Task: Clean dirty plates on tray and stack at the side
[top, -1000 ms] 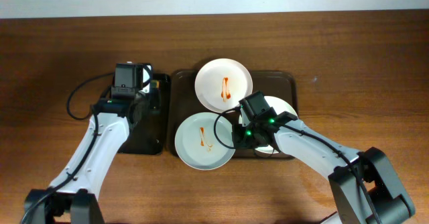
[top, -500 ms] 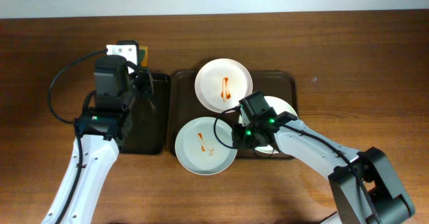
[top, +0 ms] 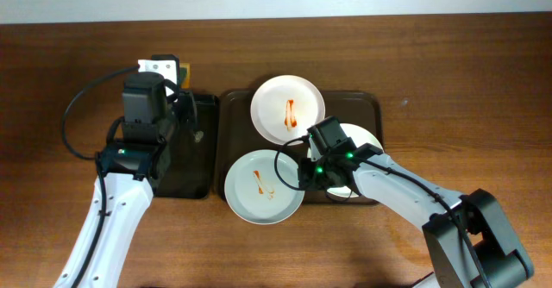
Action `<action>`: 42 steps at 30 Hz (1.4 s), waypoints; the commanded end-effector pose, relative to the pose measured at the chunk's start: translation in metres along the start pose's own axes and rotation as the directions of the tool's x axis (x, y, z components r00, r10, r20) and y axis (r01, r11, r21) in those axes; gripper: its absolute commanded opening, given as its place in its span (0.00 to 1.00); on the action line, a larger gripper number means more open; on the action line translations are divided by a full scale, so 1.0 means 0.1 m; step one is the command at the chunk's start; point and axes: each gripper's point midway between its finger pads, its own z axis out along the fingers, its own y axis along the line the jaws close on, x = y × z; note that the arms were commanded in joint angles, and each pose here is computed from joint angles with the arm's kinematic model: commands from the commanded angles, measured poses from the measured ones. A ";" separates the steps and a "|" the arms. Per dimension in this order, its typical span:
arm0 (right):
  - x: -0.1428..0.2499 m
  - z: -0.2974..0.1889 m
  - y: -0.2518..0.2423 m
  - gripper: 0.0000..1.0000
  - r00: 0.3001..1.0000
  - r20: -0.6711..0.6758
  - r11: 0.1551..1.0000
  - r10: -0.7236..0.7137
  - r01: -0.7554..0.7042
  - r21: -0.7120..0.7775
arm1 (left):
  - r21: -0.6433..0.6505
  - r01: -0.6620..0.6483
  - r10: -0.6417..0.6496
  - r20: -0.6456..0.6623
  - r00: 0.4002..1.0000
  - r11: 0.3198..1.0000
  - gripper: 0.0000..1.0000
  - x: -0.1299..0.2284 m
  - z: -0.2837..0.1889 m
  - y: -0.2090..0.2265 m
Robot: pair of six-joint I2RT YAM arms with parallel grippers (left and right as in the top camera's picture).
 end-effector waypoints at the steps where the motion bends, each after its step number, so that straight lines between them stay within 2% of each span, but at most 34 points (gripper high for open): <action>1: -0.13 0.02 -0.04 0.04 0.999 0.045 0.999 -0.016 0.014 0.045 | -0.012 -0.009 0.008 -0.125 0.992 1.000 0.00 0.29 0.02 0.02; 4: -0.19 0.01 -0.14 0.04 0.996 0.082 0.994 -0.020 0.011 0.106 | -0.007 -0.022 0.019 -0.307 0.952 1.000 0.00 0.81 0.21 0.02; 7: -0.19 0.01 -0.14 0.04 0.996 0.081 0.994 -0.020 0.011 0.105 | 0.073 0.006 0.024 -0.394 0.919 0.997 0.00 1.06 0.31 -0.13; 22: -0.19 0.01 -0.14 0.04 0.997 0.081 0.994 -0.020 0.011 0.105 | 0.083 0.013 0.025 -0.440 0.898 0.996 0.00 1.19 0.33 -0.15; 25: -0.19 0.01 -0.14 0.04 0.997 0.079 0.995 -0.020 0.012 0.102 | 0.046 0.095 -0.059 -0.506 0.860 0.994 0.00 1.38 0.39 -0.17; 27: -0.18 0.01 -0.14 0.04 0.997 0.077 0.995 -0.019 0.011 0.104 | 0.247 0.221 -0.064 -0.517 0.854 0.943 0.00 1.33 0.40 -0.59; 28: -0.18 0.01 -0.14 0.04 0.997 0.077 0.995 -0.019 0.011 0.104 | 0.378 0.259 -0.043 -0.494 0.868 0.889 0.00 1.22 0.37 -0.87; 31: -0.18 0.01 -0.14 0.04 0.997 0.077 0.995 -0.019 0.011 0.103 | 0.489 0.243 0.036 -0.493 0.869 0.838 0.00 1.26 0.25 -1.27; 33: -0.18 0.01 -0.14 0.04 0.997 0.077 0.995 -0.019 0.011 0.103 | 0.495 0.271 0.055 -0.549 0.834 0.825 0.00 1.43 0.20 -1.53; 38: -0.18 0.01 -0.14 0.04 0.997 0.076 0.995 -0.019 0.011 0.104 | 0.433 0.389 0.063 -0.730 0.681 0.813 0.00 2.03 0.12 -2.04; 42: -0.17 0.01 -0.15 0.04 0.997 0.073 0.994 -0.018 0.011 0.106 | 0.381 0.417 0.060 -0.792 0.607 0.825 0.00 2.29 0.09 -2.16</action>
